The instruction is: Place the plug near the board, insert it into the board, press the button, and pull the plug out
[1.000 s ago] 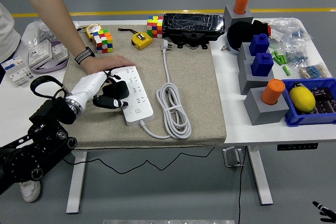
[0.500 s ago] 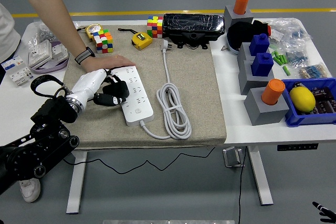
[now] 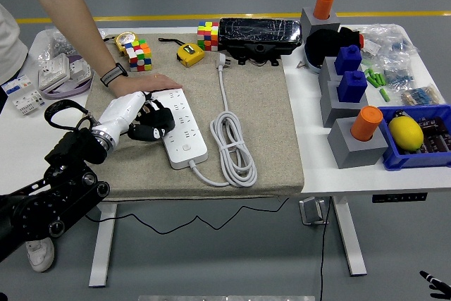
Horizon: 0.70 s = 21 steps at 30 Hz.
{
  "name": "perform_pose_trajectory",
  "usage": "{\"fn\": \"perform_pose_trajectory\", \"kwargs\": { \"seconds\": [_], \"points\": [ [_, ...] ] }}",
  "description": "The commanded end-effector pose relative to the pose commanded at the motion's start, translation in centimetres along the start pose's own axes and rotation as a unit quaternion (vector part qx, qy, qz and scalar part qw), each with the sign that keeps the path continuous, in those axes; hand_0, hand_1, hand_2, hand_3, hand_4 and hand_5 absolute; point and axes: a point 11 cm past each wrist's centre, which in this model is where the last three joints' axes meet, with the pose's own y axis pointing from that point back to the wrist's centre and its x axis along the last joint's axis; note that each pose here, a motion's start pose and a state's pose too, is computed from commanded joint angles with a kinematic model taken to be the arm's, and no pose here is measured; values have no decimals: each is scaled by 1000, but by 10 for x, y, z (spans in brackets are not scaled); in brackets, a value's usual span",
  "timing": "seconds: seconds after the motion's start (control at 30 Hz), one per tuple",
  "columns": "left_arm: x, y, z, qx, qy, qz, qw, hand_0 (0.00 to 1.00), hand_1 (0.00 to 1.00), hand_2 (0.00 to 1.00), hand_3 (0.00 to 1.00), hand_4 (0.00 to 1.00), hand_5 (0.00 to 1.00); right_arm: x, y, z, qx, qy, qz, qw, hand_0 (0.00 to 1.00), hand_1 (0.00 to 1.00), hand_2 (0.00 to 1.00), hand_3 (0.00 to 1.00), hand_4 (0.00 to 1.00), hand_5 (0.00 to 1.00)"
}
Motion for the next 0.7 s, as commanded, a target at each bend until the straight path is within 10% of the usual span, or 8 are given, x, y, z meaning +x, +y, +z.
{"fn": "perform_pose_trajectory", "kwargs": {
  "seconds": [0.7],
  "points": [
    [7, 1, -2, -8, 37, 32, 999, 275, 349, 344, 433, 671, 2, 0, 0, 0, 1, 0, -1, 1000, 647, 644, 623, 549, 982, 535]
  ]
}}
